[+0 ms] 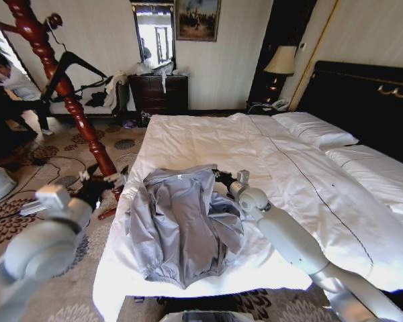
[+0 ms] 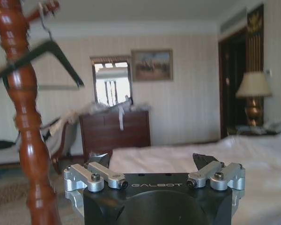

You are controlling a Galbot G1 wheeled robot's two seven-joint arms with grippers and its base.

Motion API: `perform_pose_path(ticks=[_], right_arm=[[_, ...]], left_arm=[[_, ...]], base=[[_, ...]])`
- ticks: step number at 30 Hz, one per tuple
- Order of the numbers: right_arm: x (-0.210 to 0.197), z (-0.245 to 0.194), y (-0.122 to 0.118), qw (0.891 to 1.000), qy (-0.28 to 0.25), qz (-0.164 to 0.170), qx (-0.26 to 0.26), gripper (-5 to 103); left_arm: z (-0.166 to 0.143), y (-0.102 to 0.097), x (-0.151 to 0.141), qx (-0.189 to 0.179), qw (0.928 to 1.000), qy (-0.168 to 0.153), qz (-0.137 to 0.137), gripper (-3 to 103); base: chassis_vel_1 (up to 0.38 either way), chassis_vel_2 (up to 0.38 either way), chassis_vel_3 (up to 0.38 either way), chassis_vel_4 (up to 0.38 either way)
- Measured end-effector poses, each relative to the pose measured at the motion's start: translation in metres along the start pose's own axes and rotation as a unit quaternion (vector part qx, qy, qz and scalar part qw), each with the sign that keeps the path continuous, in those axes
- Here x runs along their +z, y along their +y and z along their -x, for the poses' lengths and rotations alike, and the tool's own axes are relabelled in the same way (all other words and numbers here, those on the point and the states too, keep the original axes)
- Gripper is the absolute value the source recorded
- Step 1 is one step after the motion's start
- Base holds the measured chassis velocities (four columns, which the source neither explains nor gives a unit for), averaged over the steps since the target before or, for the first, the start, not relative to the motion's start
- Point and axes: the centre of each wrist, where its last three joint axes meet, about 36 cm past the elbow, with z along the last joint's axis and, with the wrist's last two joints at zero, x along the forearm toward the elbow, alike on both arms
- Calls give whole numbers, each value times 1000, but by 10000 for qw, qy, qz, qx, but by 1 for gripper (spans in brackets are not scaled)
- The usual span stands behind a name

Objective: Pick up the clothes from the bed and hang them on the clothes hanger.

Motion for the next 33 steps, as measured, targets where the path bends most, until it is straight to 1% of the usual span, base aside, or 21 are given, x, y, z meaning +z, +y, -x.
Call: perform_pose_path(ticks=[2, 4, 6, 9, 11, 12, 14, 16, 17, 18, 20, 21, 22, 24, 25, 27, 28, 29, 30, 31, 33], right_arm=[[1, 0, -2, 10000, -6, -15, 38, 0], [3, -5, -10, 9998, -8, 11, 174, 0], [4, -6, -12, 9998, -4, 19, 201, 0], [5, -13, -18, 9996, 8, 41, 284, 0], [4, -17, -20, 9996, -3, 52, 290, 0], [4, -17, -20, 9996, -3, 52, 290, 0], [2, -19, -22, 9995, -21, 84, 300, 0], [1, -20, -22, 9995, -26, 102, 306, 0], [1, -18, -22, 9995, -30, 112, 302, 0], [1, -18, -22, 9995, -30, 112, 302, 0], [0, -9, -15, 9997, -15, 134, 214, 0], [1, -6, -11, 9998, -6, 148, 164, 0], [1, -4, -7, 9998, 2, 161, 122, 0], [1, -3, -5, 9998, 6, 167, 95, 0], [3, 3, 7, 9998, 44, 184, -39, 0], [1, 3, 8, 9998, 24, 191, -46, 0], [1, 3, 8, 9998, 24, 191, -46, 0], [-1, 3, 7, 9998, 9, 202, -46, 0], [-3, 2, 6, 9998, -4, 206, -40, 0], [-3, 2, 6, 9998, -4, 206, -40, 0], [-7, 0, 3, 9998, -37, 213, -21, 0]], left_arm=[[5, 3, -6, -9, 10000, -29, -19, 100], [22, 19, -28, -128, 9998, -101, -101, 100], [25, 22, -33, -151, 9998, -83, -118, 100], [41, 41, -65, -282, 9989, 309, -196, 100], [52, 50, -80, -359, 9985, 333, -229, 100], [52, 50, -80, -359, 9985, 333, -229, 100], [70, 66, -109, -550, 9976, 249, -333, 100], [77, 74, -128, -611, 9972, 128, -406, 100], [78, 81, -142, -678, 9967, 1, -444, 100], [78, 81, -142, -678, 9967, 1, -444, 100], [70, 95, -164, -854, 9952, -196, -438, 100], [69, 101, -170, -936, 9943, -217, -458, 100], [69, 108, -174, -1007, 9935, -215, -489, 100], [70, 113, -175, -1037, 9931, -214, -500, 100], [81, 145, -175, -1110, 9915, -247, -633, 100], [98, 164, -162, -1160, 9900, -249, -766, 100], [98, 164, -162, -1160, 9900, -249, -766, 100], [112, 172, -146, -1201, 9891, -213, -827, 100], [122, 172, -135, -1203, 9887, -165, -876, 100], [122, 172, -135, -1203, 9887, -165, -876, 100], [138, 166, -117, -1157, 9886, -134, -958, 100]], base=[[0, 0, 0, 0], [0, 0, 0, 0], [0, 0, 0, 0], [0, 0, 0, 0], [0, 0, 0, 0], [0, 0, 0, 0], [0, 0, 0, 0], [0, 0, 0, 0], [0, 0, 0, 0], [0, 0, 0, 0], [0, 0, 0, 0], [0, 0, 0, 0], [0, 0, 0, 0], [0, 0, 0, 0], [0, 0, 0, 0], [0, 0, 0, 0], [0, 0, 0, 0], [0, 0, 0, 0], [0, 0, 0, 0], [0, 0, 0, 0], [0, 0, 0, 0]])
